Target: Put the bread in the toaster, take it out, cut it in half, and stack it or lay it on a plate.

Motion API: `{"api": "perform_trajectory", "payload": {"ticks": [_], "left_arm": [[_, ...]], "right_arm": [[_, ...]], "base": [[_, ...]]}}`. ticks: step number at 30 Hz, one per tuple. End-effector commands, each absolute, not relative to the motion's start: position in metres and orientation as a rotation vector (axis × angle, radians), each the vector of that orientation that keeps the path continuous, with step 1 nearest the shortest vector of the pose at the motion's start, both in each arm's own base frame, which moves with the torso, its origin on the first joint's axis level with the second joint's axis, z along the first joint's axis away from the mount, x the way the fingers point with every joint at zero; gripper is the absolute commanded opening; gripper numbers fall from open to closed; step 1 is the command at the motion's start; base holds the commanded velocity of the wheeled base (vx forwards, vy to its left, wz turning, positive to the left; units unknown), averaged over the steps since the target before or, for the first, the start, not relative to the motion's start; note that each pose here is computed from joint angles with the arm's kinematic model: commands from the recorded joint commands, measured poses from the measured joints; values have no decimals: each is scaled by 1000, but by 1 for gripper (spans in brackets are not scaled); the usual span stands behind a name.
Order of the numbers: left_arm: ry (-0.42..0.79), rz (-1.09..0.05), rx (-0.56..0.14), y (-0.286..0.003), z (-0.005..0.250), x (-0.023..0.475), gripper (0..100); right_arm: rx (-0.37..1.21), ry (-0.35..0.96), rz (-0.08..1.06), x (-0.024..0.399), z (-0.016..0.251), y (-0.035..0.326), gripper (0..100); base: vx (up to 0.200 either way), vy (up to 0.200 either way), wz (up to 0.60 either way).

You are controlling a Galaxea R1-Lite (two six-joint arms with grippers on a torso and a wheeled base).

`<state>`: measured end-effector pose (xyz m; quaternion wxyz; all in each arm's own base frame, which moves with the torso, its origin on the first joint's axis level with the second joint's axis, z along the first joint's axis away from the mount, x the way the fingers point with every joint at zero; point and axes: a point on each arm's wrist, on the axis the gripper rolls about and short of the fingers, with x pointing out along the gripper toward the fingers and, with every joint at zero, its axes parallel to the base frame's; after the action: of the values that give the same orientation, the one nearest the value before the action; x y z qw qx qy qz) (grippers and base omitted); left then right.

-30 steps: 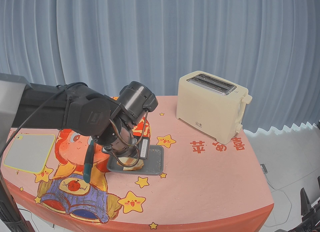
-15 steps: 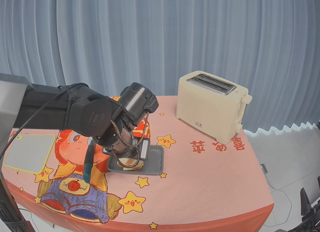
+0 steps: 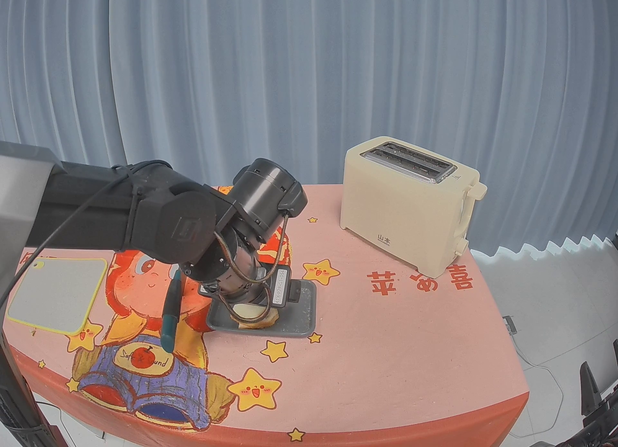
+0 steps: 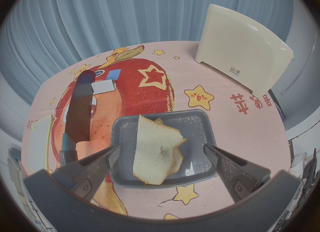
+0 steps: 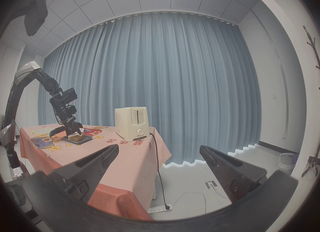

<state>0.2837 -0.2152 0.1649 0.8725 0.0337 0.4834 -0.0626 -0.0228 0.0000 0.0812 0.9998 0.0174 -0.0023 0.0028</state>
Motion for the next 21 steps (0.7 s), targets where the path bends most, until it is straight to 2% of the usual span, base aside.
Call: {"api": "perform_trajectory", "payload": {"ticks": [1,21], "left_arm": [[1010,-130,70,-214,166,284,100],[981,-139,52,-210,177,277,100]], "right_arm": [[35,-4,6,-23,76,0,100],[35,-4,6,-23,76,0,100]], "base": [[0,0,0],[0,0,0]]}}
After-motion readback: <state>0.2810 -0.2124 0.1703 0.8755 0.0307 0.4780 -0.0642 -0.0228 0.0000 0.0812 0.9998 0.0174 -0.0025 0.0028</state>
